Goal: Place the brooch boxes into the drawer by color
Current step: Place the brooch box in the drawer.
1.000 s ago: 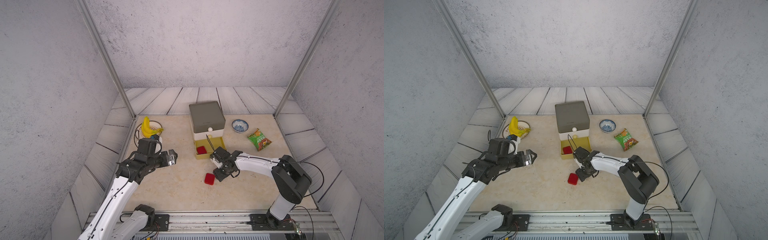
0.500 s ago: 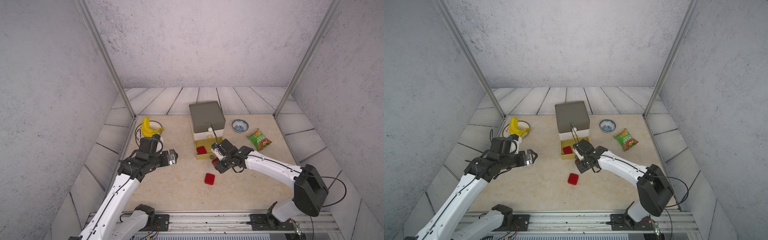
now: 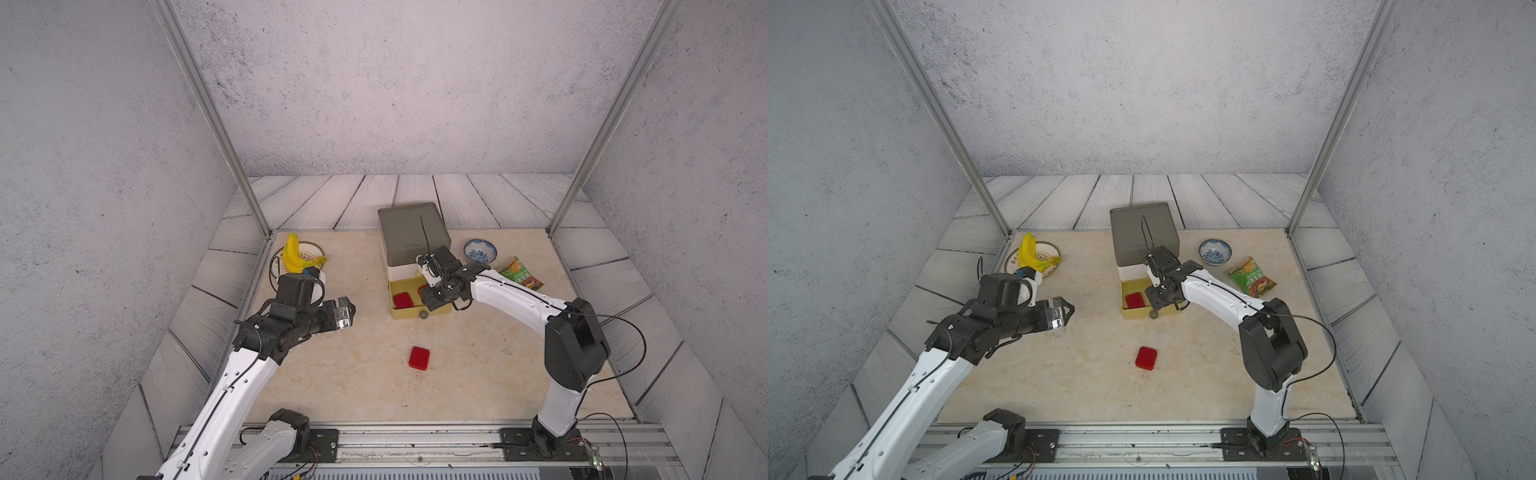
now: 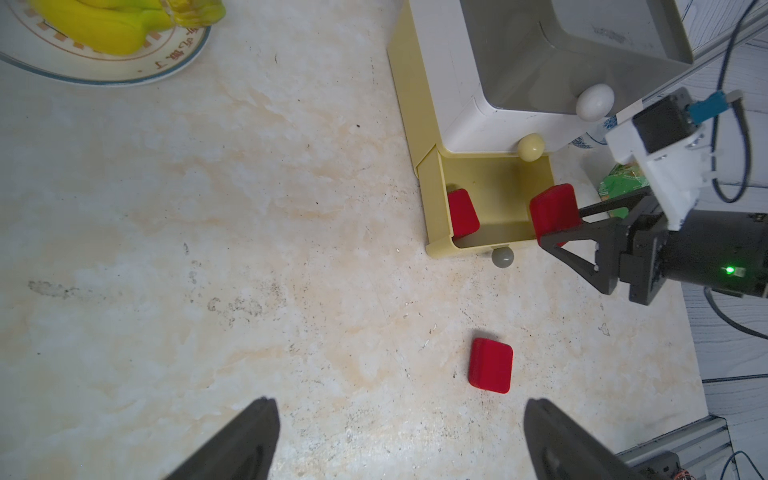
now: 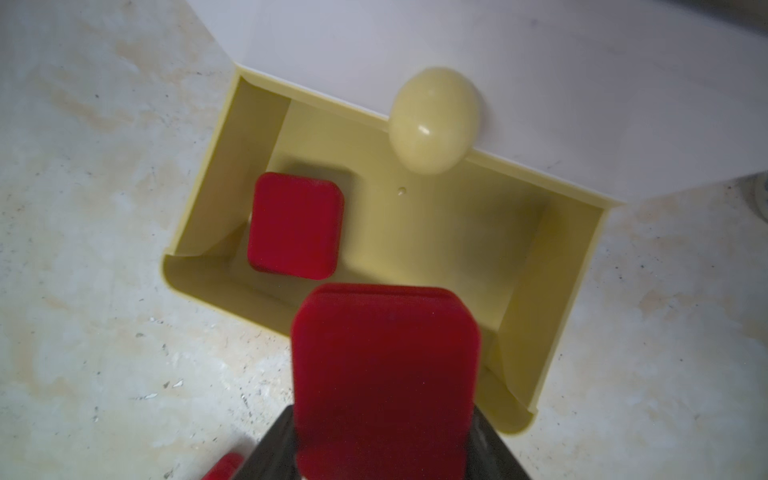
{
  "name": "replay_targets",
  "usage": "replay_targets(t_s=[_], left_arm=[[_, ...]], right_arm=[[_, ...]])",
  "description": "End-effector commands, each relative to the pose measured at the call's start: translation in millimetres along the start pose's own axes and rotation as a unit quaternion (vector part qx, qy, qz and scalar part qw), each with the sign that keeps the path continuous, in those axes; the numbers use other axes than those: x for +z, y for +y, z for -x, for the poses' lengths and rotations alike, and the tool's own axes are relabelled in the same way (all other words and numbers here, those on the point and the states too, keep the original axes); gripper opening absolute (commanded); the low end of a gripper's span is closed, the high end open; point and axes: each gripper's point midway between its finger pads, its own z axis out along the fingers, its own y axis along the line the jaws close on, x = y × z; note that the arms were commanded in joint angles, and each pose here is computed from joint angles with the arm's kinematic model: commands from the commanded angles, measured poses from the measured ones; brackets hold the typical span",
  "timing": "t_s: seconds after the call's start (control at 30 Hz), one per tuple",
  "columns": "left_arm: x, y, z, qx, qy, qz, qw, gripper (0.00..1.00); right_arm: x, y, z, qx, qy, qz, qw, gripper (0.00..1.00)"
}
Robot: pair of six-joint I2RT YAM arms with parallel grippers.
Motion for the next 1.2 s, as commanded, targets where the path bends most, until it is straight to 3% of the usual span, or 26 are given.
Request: replay_targets(t_s=[0.0, 0.4, 0.97, 1.17], left_arm=[[-5.7, -1.9, 2.6, 0.005, -0.011, 0.0, 1.0, 0.98], [-1.3, -1.2, 1.5, 0.006, -0.006, 0.0, 1.0, 0.98], [1.4, 2.6, -1.5, 0.014, -0.004, 0.006, 1.0, 0.98], [3.8, 2.1, -2.0, 0.013, -0.002, 0.003, 1.0, 0.98]], right_arm=[[0.6, 4.8, 17.2, 0.008, -0.017, 0.01, 1.0, 0.49], [31.8, -1.3, 21.5, 0.044, -0.022, -0.008, 0.999, 0.49], [54.2, -12.6, -2.9, 0.053, 0.002, -0.04, 0.998, 0.49], [53.7, -11.9, -3.2, 0.052, 0.001, -0.039, 0.998, 0.63]])
